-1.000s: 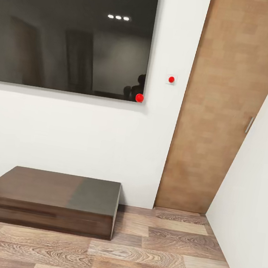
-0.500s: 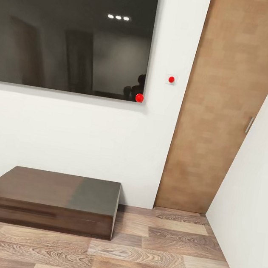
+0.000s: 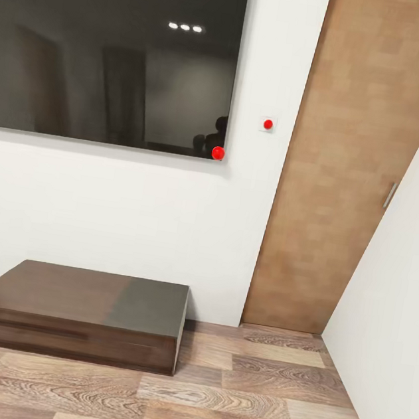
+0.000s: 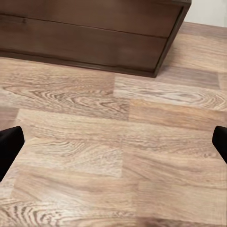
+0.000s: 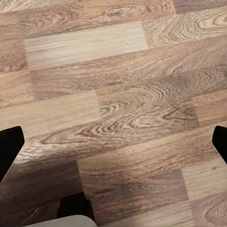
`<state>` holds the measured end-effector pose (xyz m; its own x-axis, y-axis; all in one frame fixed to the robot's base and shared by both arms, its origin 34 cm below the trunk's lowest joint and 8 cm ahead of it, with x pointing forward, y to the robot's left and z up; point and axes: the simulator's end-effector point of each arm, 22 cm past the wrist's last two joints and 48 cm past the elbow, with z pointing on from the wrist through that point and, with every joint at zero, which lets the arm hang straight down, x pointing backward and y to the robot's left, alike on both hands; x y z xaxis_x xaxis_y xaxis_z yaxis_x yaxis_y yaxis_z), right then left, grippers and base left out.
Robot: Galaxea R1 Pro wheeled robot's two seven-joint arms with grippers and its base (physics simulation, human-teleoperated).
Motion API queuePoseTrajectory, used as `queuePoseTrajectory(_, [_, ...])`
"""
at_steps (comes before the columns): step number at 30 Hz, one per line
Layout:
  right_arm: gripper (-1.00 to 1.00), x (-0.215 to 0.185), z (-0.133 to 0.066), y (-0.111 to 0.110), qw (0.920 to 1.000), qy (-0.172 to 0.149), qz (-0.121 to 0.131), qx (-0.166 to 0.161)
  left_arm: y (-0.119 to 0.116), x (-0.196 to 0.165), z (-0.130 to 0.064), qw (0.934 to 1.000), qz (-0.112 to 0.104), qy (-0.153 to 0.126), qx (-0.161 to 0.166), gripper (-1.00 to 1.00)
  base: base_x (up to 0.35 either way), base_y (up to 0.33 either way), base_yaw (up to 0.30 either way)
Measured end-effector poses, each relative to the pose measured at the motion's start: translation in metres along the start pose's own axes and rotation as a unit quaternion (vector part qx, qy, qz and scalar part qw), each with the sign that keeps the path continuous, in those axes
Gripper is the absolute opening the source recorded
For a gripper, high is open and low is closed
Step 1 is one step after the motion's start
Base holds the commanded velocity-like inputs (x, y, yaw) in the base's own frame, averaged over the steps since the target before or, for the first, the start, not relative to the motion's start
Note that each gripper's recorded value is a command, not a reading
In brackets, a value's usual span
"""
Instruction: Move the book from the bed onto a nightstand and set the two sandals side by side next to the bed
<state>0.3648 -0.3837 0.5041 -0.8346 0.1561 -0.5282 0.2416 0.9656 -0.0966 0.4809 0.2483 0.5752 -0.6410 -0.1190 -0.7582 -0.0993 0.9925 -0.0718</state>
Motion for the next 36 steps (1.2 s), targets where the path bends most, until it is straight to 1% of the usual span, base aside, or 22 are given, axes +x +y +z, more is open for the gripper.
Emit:
queuePoseTrajectory(8, [1.0, 0.0, 0.0, 0.0, 1.0, 0.0, 0.0, 0.0, 0.02, 0.002, -0.001, 0.9995, -0.021, 0.001, -0.022, 1.0, 0.0, 0.0, 0.0])
queuePoseTrajectory(20, [1.0, 0.0, 0.0, 0.0, 1.0, 0.0, 0.001, 0.001, 0.022, 0.005, -0.001, 0.9994, -0.024, 0.003, -0.026, 1.0, 0.0, 0.0, 0.019])
queuePoseTrajectory(28, [1.0, 0.0, 0.0, -0.001, 1.0, -0.001, 0.0, 0.003, 0.019, 0.013, -0.002, 0.9994, -0.024, 0.012, -0.024, 1.0, 0.0, 0.0, 0.235])
queuePoseTrajectory(36, [1.0, 0.0, 0.0, -0.001, 1.0, 0.0, 0.0, 0.003, 0.018, 0.014, -0.002, 0.9994, -0.023, 0.013, -0.022, 1.0, 0.0, 0.0, 0.286])
